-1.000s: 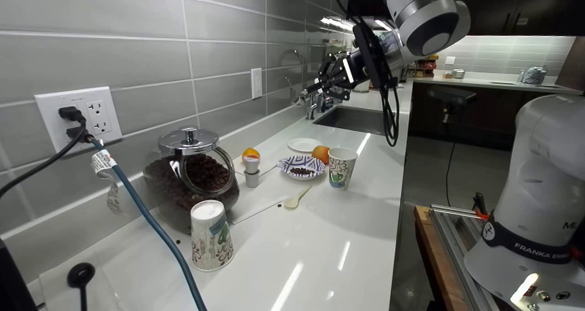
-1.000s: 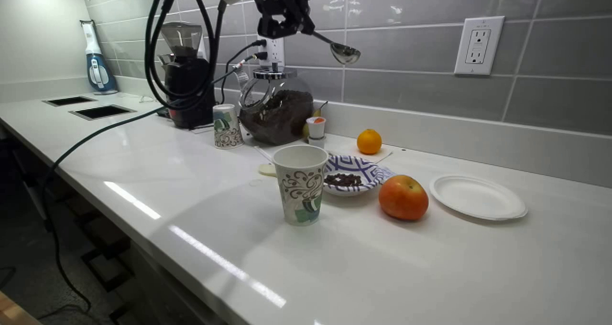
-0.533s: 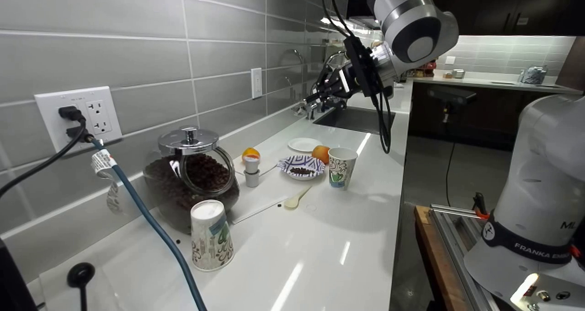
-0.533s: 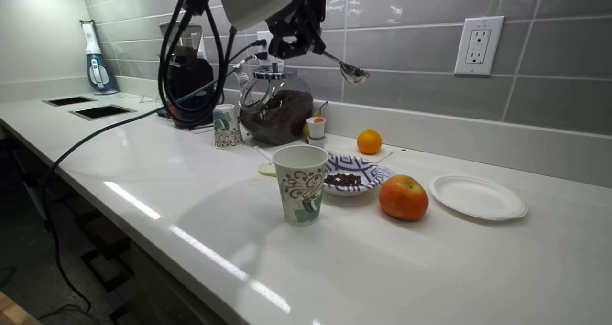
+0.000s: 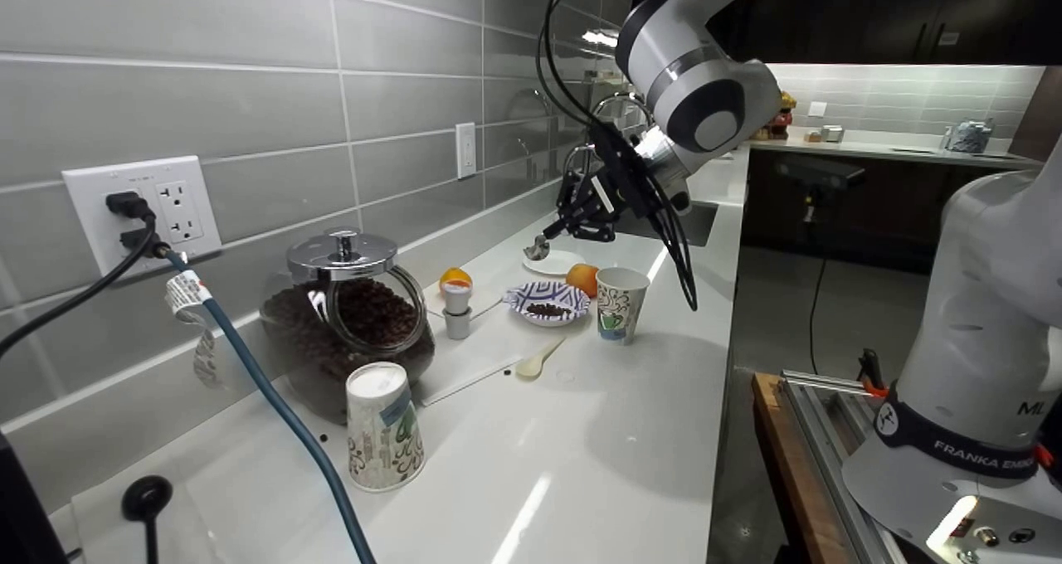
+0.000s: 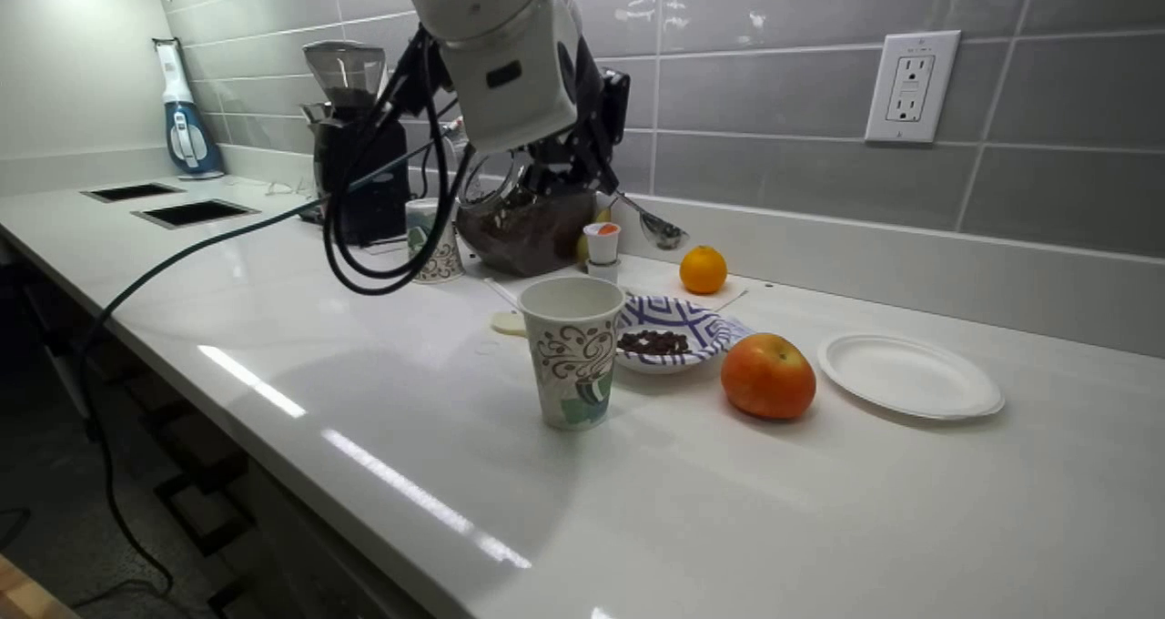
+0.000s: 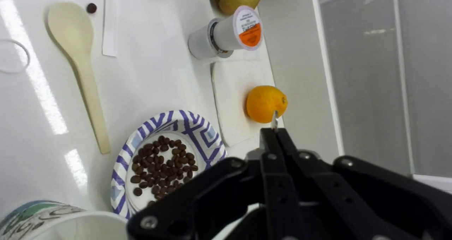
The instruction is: Scoop some of the contents in the jar and pour them in the bowl
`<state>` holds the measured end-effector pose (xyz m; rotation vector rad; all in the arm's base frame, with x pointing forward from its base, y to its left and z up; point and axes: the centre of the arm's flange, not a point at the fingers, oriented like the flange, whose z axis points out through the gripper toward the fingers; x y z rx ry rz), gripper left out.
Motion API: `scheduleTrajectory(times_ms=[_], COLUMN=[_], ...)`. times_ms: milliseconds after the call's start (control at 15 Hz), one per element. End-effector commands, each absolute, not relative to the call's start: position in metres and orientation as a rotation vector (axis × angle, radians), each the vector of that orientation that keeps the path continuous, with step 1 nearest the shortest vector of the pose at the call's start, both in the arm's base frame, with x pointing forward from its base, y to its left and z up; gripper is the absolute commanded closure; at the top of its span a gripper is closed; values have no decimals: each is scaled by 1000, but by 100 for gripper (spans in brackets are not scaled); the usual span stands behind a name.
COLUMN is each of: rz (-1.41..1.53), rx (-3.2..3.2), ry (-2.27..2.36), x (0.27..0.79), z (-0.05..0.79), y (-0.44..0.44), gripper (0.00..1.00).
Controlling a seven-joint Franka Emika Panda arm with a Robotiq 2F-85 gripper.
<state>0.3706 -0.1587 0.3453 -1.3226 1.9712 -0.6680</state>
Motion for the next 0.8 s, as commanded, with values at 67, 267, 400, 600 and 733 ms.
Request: scheduleTrajectory(times_ms=[67,267,400,600,733], rz=[-615,-599,-585,-605,-628], rx=[-1308,-1285,-1268,-1263,-1296], ry=[2065,2124,2161,2206,2237], x=[386,385,383,382,382], z=[332,324,322,321,322], y=[-160,-160,-161,-162,-159], gripper=[99,99,99,99,99])
